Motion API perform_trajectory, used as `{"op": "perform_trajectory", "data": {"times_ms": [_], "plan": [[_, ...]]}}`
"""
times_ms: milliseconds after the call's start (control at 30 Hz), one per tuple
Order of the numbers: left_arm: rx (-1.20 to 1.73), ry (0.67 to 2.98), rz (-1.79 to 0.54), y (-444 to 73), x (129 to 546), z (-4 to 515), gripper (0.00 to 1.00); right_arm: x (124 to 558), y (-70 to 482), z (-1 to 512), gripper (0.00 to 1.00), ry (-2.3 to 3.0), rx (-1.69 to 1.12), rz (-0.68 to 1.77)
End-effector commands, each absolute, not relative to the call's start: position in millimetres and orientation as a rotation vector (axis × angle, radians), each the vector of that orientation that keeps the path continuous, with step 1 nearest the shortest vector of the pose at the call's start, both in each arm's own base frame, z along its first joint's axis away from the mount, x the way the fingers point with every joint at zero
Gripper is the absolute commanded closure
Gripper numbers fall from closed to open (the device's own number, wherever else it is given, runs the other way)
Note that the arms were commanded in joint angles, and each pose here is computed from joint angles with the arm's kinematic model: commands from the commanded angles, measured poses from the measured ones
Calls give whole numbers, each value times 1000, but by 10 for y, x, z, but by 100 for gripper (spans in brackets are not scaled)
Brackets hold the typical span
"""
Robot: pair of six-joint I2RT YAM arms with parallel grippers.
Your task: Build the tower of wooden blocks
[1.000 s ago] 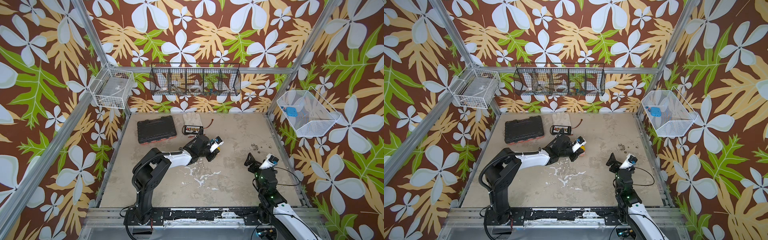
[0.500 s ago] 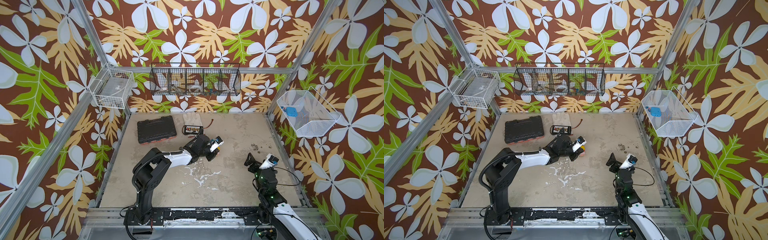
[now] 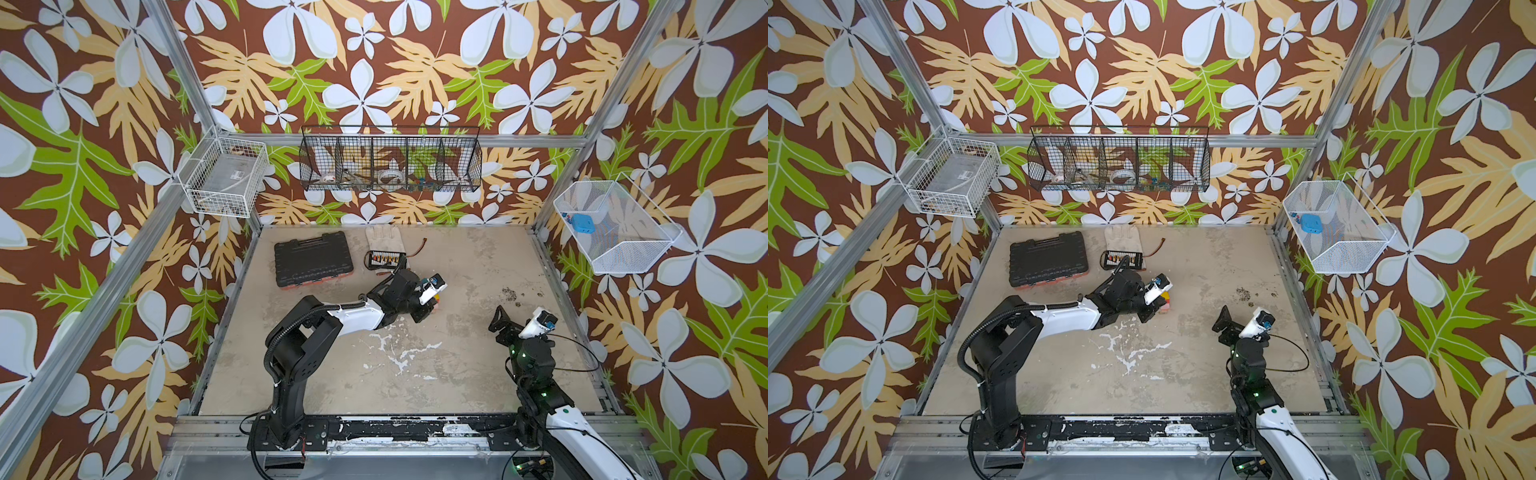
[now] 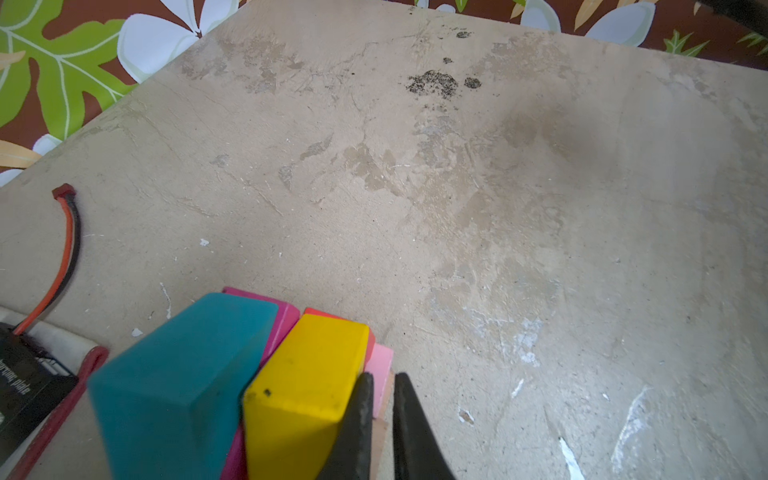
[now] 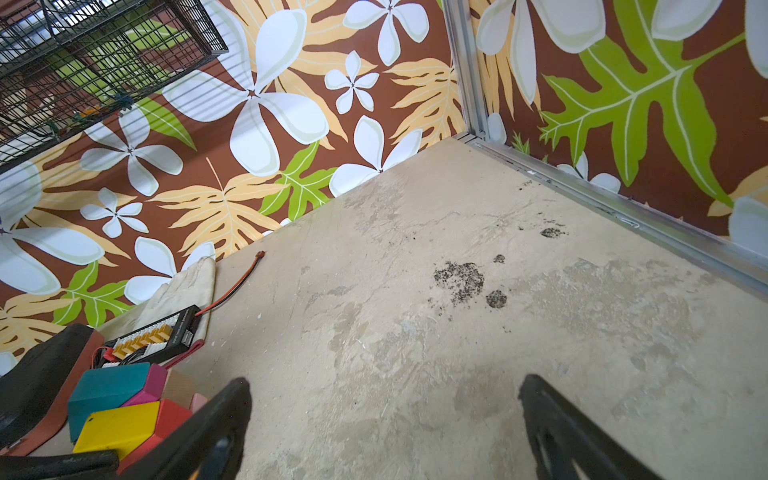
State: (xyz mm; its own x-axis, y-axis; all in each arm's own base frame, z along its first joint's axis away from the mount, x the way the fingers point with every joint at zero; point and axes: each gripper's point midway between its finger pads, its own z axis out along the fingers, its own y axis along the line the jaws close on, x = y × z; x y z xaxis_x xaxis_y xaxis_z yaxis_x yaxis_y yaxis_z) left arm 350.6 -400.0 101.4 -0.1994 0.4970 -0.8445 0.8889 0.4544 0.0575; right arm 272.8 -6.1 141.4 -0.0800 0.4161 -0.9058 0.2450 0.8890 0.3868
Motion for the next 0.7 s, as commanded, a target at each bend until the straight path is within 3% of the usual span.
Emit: {"op": "perform_trajectory", "data": {"times_ms": [0, 333, 500, 633, 667], "plan": [[1175, 1835, -557, -3996, 3530, 1081, 86, 2749, -41, 1516, 0, 1639, 512, 175], [1186, 1813, -583, -4004, 3481, 1163, 86, 2749, -42, 1513, 0, 1641, 512, 174], [1157, 1749, -683, -3989, 3307, 1523, 68, 2748, -52, 1511, 0, 1639, 517, 169], [1059, 1609, -744, -3758, 3032, 2108, 41, 2757, -79, 1504, 0, 1657, 536, 148], [1035, 1577, -751, -3681, 2962, 2263, 2, 2752, -101, 1495, 0, 1667, 553, 137]]}}
